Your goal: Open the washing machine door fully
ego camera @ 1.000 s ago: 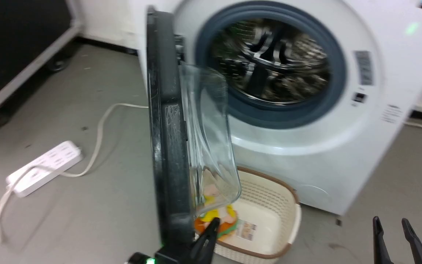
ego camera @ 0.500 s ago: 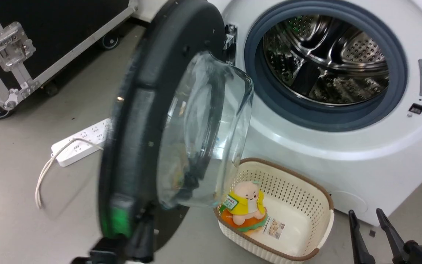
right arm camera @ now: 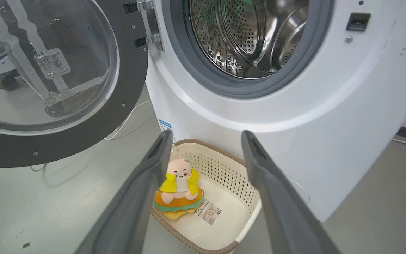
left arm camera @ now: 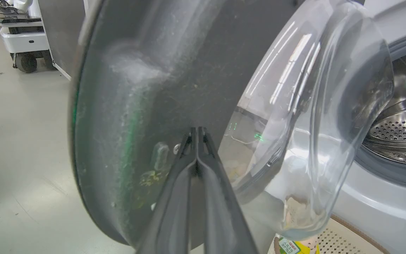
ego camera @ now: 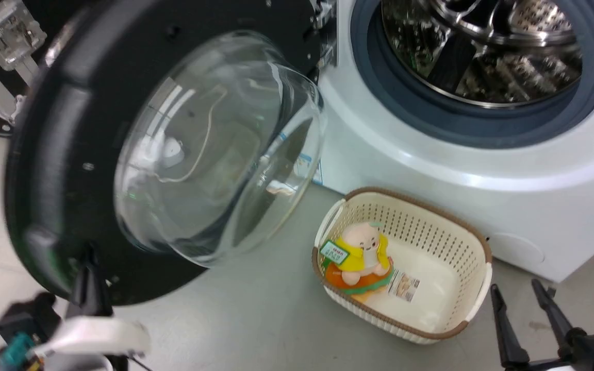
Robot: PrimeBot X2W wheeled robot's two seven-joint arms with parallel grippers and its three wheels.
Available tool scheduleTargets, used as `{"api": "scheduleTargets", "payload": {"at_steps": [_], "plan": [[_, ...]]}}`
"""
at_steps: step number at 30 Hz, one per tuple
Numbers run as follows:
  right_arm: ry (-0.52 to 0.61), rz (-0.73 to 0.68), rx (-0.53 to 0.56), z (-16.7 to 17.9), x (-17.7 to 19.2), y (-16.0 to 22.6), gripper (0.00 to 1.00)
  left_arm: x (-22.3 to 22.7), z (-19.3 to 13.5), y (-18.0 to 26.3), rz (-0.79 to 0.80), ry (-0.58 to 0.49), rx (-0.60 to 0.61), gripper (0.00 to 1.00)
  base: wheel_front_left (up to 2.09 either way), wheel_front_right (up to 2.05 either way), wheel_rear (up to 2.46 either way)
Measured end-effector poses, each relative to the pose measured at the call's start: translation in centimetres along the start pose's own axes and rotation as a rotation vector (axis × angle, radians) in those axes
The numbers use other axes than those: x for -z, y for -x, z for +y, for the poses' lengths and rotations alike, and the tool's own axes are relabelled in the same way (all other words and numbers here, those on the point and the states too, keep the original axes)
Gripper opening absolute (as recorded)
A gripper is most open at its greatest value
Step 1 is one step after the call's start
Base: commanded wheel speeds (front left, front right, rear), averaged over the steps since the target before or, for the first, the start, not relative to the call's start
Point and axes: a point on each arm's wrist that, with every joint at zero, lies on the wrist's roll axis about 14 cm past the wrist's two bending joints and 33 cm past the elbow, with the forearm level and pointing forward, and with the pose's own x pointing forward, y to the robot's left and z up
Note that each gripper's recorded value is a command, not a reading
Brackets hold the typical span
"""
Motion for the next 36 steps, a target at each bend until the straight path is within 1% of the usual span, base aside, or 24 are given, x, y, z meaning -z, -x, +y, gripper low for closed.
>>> {"api": "scheduleTargets", "payload": {"at_steps": [5,12,16,20,25,32,36], "plan": [[0.01,0.018,0.019,-1.1,0.5,-0.4,1.0,0.1,1.8,-3.2,0.016,-0.026,-0.039,0.0,0.0,0.0,0.0],[0.013,0.047,0.055,-2.7,1.2,-0.1,1.0,-0.1,5.7,-7.5,0.042,-0.051,-0.128,0.0,0.0,0.0,0.0],[0.018,0.061,0.077,-3.7,1.6,0.1,1.0,-0.4,7.0,-9.6,0.043,-0.07,-0.149,0.0,0.0,0.0,0.0],[0.02,0.074,0.095,-4.5,1.9,0.3,1.0,-0.5,7.3,-11.5,0.048,-0.086,-0.148,0.0,0.0,0.0,0.0],[0.022,0.086,0.107,-5.2,2.3,0.5,1.0,-0.5,6.8,-13.3,0.056,-0.096,-0.132,0.0,0.0,0.0,0.0],[0.03,0.072,0.117,-5.4,1.7,0.8,1.0,-0.1,6.8,-13.5,0.068,-0.101,-0.122,0.0,0.0,0.0,0.0],[0.036,0.044,0.126,-5.3,0.8,1.1,1.0,-1.3,5.8,-13.2,0.027,-0.124,-0.06,0.0,0.0,0.0,0.0]]}}
